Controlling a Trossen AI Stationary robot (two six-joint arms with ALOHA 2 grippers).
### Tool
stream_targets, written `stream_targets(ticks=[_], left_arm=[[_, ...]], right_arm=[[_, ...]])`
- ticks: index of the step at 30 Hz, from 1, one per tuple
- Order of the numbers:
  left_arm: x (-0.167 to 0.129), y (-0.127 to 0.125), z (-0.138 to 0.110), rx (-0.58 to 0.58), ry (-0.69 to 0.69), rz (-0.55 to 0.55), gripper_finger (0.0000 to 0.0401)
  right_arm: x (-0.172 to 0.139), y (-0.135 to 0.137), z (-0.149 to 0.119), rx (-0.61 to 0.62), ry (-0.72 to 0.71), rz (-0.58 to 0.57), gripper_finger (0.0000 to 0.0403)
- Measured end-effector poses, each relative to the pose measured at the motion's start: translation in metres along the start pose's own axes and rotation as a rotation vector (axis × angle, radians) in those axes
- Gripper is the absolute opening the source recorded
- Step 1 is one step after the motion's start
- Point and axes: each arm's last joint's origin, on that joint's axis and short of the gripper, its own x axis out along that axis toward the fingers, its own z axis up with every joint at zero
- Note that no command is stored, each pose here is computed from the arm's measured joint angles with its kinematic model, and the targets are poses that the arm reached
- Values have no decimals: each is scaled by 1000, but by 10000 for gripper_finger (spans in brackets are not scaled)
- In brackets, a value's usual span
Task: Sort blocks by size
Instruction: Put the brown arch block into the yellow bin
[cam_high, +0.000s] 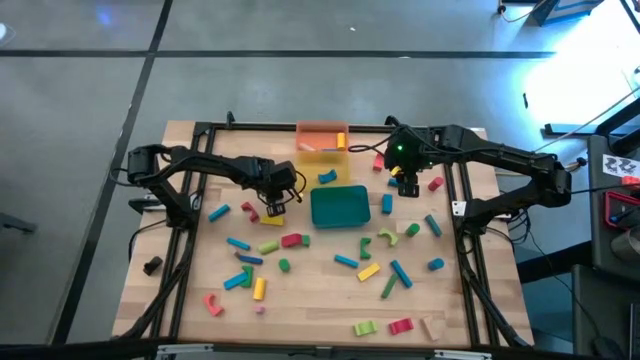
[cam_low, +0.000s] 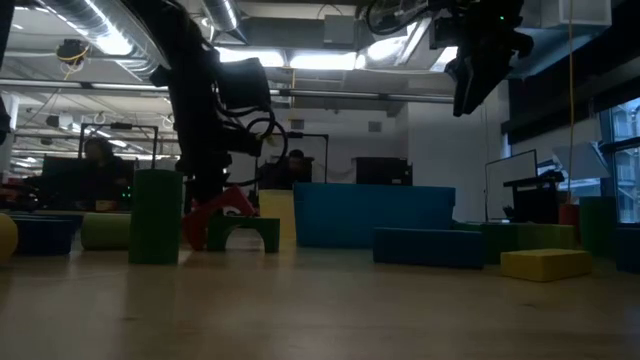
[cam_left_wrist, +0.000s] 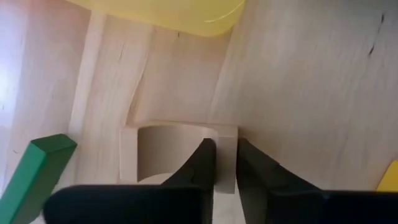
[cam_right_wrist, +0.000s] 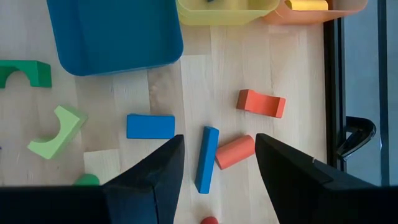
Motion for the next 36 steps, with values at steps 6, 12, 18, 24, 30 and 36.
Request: stream_targets(ticks=[6, 12, 18, 24, 30, 36], left_arm=[[-3, 1, 3, -13, -6, -7, 24], [-15, 3, 13, -16, -23, -7, 23], [-45, 9, 16, -35, -15, -7, 24], [-84, 17, 22, -61, -188, -1, 25], [-105, 22, 41, -104, -470, 8, 32], [-87, 19, 58, -66, -532, -1, 39]], right_arm=[[0, 0, 0, 0, 0, 0, 198], [0, 0, 0, 0, 0, 0, 198], [0, 0, -1, 0, 8, 2, 198], [0, 0, -1, 148, 12, -12, 198], [0, -3, 0, 210, 20, -96, 198], [10, -6, 11, 216, -21, -124, 198]])
